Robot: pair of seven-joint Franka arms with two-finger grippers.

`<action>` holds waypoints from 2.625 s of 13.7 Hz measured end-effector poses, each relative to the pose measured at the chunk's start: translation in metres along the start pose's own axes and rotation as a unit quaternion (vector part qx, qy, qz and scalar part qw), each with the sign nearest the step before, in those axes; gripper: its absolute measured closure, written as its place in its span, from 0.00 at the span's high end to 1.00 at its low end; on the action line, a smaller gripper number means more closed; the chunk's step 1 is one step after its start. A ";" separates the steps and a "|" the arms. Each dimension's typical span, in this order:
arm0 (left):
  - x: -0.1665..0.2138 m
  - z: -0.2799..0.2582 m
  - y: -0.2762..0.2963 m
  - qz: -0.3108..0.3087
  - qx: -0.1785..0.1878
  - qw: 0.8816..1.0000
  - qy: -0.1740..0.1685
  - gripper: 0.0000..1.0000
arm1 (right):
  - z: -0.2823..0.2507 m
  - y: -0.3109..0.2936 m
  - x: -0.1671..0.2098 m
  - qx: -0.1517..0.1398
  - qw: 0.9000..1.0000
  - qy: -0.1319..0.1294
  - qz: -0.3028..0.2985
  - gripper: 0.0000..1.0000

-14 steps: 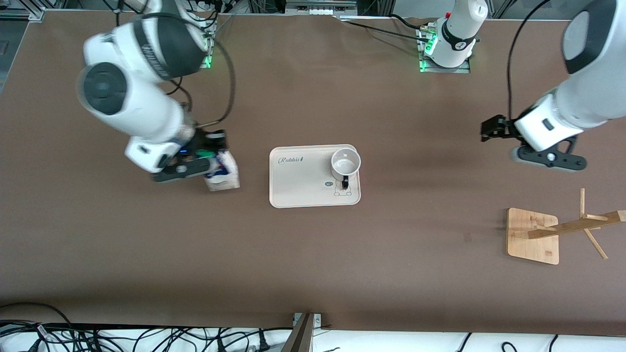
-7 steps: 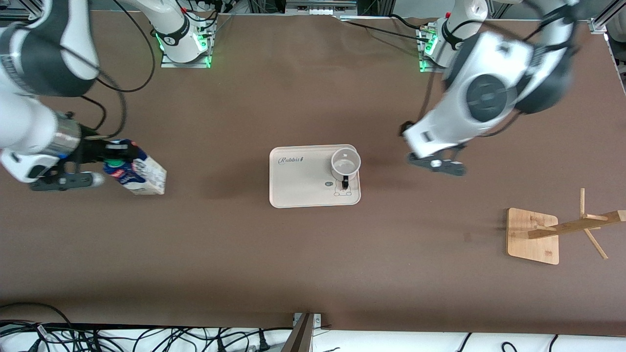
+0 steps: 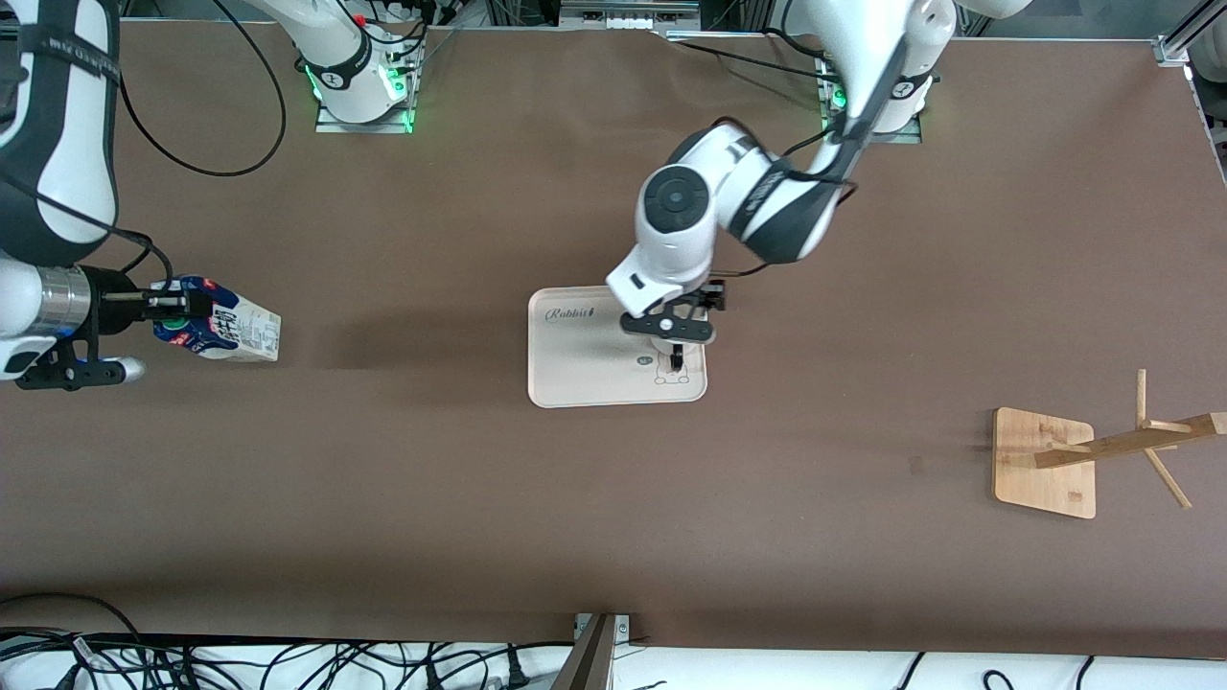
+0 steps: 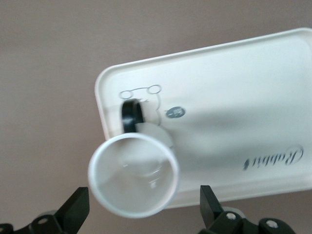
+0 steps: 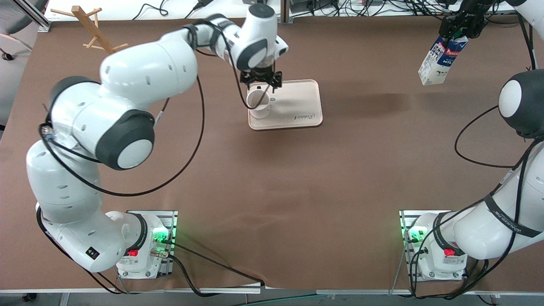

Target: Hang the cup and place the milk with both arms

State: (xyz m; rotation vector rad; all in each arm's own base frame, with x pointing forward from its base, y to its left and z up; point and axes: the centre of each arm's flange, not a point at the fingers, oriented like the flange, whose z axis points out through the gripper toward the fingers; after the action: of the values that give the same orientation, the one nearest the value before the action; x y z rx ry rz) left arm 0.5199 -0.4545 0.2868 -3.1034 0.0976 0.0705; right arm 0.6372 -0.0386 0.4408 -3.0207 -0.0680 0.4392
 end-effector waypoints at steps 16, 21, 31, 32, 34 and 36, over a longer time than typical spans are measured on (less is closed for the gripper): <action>0.020 0.010 0.003 -0.043 -0.011 0.999 0.027 0.07 | 0.099 -0.009 0.021 -0.011 0.999 0.050 -0.007 0.81; 0.080 -0.155 -0.113 -0.113 -0.015 0.992 0.044 0.07 | 0.027 -0.014 -0.009 0.014 0.999 0.043 -0.017 1.00; 0.115 -0.236 -0.371 -0.095 -0.001 0.995 0.007 0.07 | -0.143 -0.029 -0.071 -0.042 0.996 0.065 -0.035 1.00; 0.115 -0.237 -0.393 -0.092 -0.001 0.996 0.004 0.07 | -0.139 -0.030 -0.068 -0.051 0.996 0.060 -0.036 1.00; 0.112 -0.238 -0.436 -0.089 -0.002 0.996 -0.003 0.07 | -0.136 -0.029 -0.057 -0.068 0.994 0.075 -0.033 1.00; 0.110 -0.238 -0.467 -0.070 -0.003 0.998 -0.008 0.07 | -0.138 -0.019 -0.051 -0.069 0.991 0.110 -0.031 1.00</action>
State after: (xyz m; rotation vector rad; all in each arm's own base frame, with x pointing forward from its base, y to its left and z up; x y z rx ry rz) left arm 0.6696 -0.0047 0.5351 -3.1050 -0.1191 0.0921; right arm 0.6270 -0.0342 0.5885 -3.1699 -0.1824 0.0985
